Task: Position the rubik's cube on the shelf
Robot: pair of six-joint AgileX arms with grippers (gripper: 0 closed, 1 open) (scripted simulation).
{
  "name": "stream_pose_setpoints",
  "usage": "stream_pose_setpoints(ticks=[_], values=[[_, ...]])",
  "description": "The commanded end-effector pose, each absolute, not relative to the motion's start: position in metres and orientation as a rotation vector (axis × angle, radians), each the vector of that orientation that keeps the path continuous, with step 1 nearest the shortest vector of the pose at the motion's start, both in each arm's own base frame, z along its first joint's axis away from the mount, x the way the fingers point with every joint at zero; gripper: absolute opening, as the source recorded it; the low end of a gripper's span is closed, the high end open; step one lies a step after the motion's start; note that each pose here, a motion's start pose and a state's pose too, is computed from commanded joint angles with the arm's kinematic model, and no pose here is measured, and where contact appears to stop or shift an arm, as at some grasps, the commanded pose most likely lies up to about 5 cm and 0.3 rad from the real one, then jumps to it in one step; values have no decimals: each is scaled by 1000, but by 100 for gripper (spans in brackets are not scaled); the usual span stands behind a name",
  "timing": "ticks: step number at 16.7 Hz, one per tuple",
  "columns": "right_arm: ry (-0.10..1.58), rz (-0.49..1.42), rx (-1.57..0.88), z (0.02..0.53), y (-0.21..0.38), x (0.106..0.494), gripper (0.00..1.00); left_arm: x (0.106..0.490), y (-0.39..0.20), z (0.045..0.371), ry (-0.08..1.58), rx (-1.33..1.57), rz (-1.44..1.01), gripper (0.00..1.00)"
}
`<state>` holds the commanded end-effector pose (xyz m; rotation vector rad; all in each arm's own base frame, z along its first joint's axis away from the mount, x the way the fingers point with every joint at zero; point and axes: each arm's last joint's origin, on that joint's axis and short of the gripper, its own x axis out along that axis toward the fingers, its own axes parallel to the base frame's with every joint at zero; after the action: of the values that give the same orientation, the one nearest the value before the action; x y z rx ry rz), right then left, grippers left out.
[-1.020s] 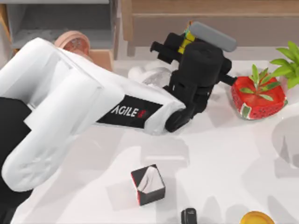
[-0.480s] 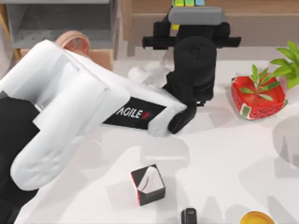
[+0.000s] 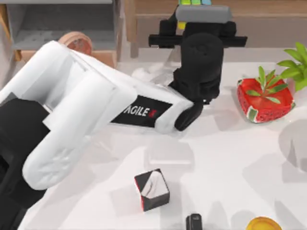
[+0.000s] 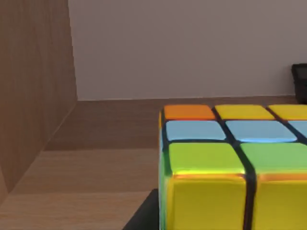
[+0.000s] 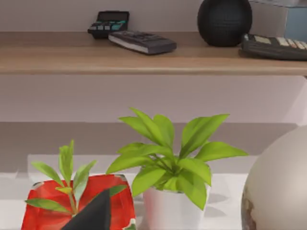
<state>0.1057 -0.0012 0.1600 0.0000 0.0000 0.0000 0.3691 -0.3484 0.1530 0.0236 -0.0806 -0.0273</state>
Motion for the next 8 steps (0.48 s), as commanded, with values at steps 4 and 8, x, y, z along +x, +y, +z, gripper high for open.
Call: stream_pose_setpoints(ticks=[4,8], values=[[0,0,0,160,-1,106,100,406,-355,171,-120,-13,-22,0],[0,0,0,160,-1,106,100,441,-353,176,-121,-14,-19,0]])
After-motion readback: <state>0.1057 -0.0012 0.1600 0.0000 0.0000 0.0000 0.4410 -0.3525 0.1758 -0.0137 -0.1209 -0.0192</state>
